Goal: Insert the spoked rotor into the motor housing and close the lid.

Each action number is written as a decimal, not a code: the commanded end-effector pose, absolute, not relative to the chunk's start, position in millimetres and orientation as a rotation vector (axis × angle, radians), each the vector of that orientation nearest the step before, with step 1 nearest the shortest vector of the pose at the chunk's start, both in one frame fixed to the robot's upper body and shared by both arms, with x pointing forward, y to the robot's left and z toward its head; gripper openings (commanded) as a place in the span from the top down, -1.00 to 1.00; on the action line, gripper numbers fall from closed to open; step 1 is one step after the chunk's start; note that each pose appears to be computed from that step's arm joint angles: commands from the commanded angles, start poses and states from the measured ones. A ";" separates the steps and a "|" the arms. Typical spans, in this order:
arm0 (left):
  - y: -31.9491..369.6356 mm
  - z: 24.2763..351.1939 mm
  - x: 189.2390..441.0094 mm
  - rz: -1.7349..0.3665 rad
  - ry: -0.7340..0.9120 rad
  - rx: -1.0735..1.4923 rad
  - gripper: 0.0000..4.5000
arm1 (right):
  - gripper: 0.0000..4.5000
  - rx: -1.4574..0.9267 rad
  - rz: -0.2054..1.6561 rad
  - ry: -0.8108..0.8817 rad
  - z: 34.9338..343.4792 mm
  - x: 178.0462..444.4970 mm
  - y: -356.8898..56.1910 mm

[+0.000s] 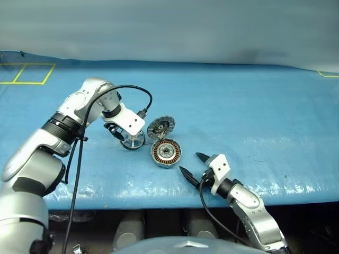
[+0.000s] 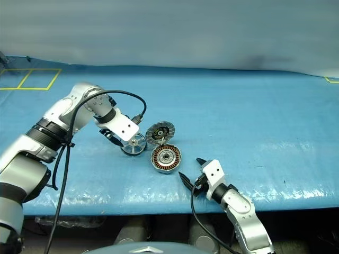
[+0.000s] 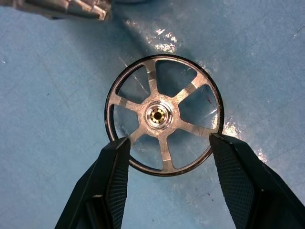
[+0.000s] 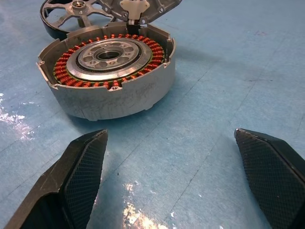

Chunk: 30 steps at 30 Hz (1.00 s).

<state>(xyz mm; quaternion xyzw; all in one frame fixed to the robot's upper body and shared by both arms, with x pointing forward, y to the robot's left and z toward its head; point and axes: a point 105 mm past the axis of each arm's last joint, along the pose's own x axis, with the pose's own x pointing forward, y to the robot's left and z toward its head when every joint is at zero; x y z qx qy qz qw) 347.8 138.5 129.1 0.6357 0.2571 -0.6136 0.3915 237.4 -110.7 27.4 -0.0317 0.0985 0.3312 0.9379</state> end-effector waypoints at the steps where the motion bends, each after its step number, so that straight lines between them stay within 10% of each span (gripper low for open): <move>1: 135.8 138.6 350.4 -1.543 0.669 1.658 -0.27 | -1.00 -0.066 0.679 0.158 36.6 238.3 -109.0; 30: 116.1 115.9 345.9 -1.431 0.794 1.674 -0.27 | -1.00 -0.109 0.756 0.201 40.4 238.1 -111.7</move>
